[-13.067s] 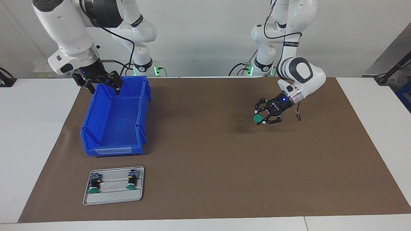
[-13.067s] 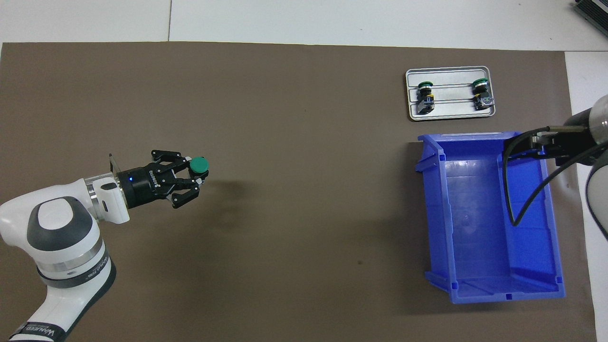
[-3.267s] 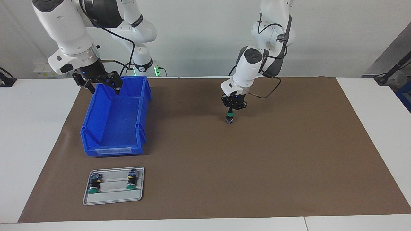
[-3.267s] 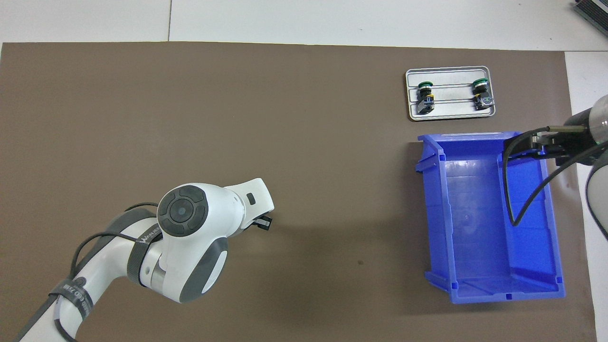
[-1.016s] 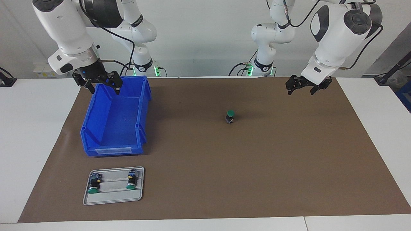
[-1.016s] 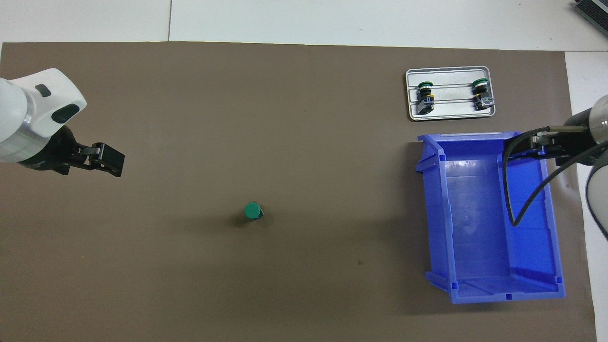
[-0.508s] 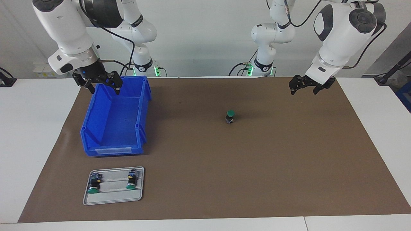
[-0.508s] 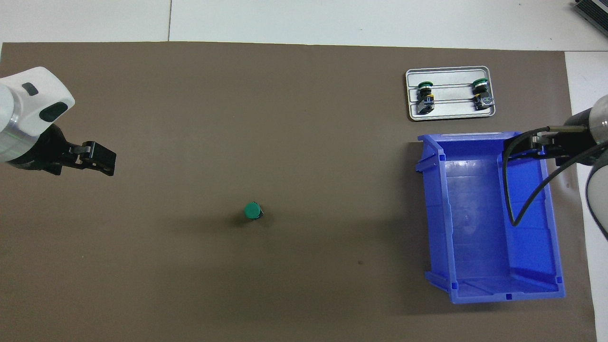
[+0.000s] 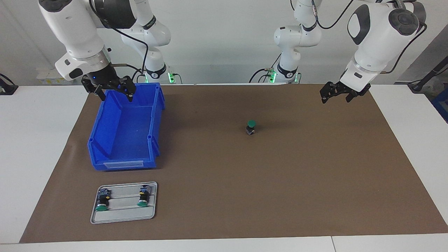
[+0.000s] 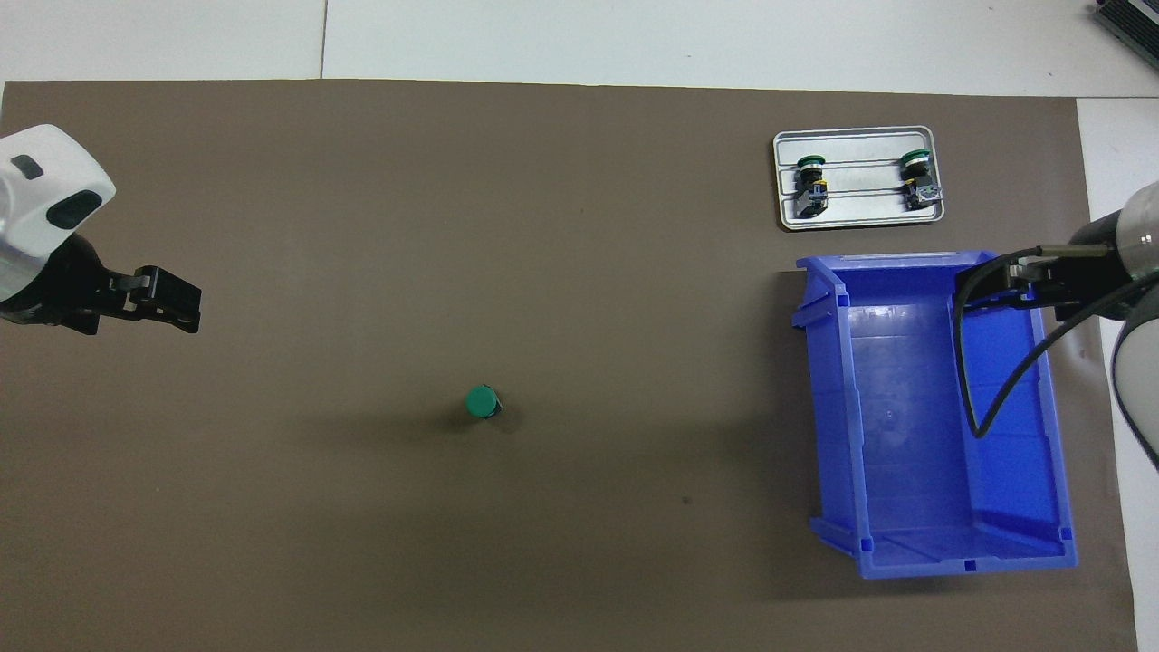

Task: Place and press button with both arms
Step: 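Reach the right gripper from the bin down to the green part, then grasp the green part with the right gripper and lift it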

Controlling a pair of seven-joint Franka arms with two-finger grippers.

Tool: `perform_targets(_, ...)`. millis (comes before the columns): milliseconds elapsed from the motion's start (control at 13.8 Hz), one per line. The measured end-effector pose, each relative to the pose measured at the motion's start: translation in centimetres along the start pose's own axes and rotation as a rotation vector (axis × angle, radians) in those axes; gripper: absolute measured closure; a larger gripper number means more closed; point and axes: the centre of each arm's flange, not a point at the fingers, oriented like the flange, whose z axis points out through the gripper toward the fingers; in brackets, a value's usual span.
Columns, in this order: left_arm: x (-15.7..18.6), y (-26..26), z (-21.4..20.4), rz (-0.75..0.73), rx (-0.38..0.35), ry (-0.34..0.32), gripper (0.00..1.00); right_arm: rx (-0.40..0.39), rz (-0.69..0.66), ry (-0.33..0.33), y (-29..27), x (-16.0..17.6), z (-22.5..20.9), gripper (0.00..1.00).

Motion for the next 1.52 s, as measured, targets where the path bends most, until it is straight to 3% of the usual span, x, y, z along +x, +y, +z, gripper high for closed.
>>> perform_targets(436, 0.0, 0.0, 0.0, 0.000, 0.000, 0.000, 0.00, 0.022, 0.161, 0.051, -14.9, -3.0, 2.2, 0.00)
perform_targets(871, 0.0, 0.0, 0.0, 0.000, 0.000, 0.000, 0.00, 0.069, 0.314, 0.074, -29.9, -5.6, 10.5, 0.00)
perform_targets(1234, 0.0, 0.0, 0.0, 0.000, 0.000, 0.000, 0.00, 0.113, 0.388, 0.081, -38.6, -9.1, 16.2, 0.01)
perform_targets(1525, 0.0, 0.0, 0.0, 0.000, 0.000, 0.000, 0.00, 0.078, 0.359, 0.064, -43.1, -10.9, 20.9, 0.03)
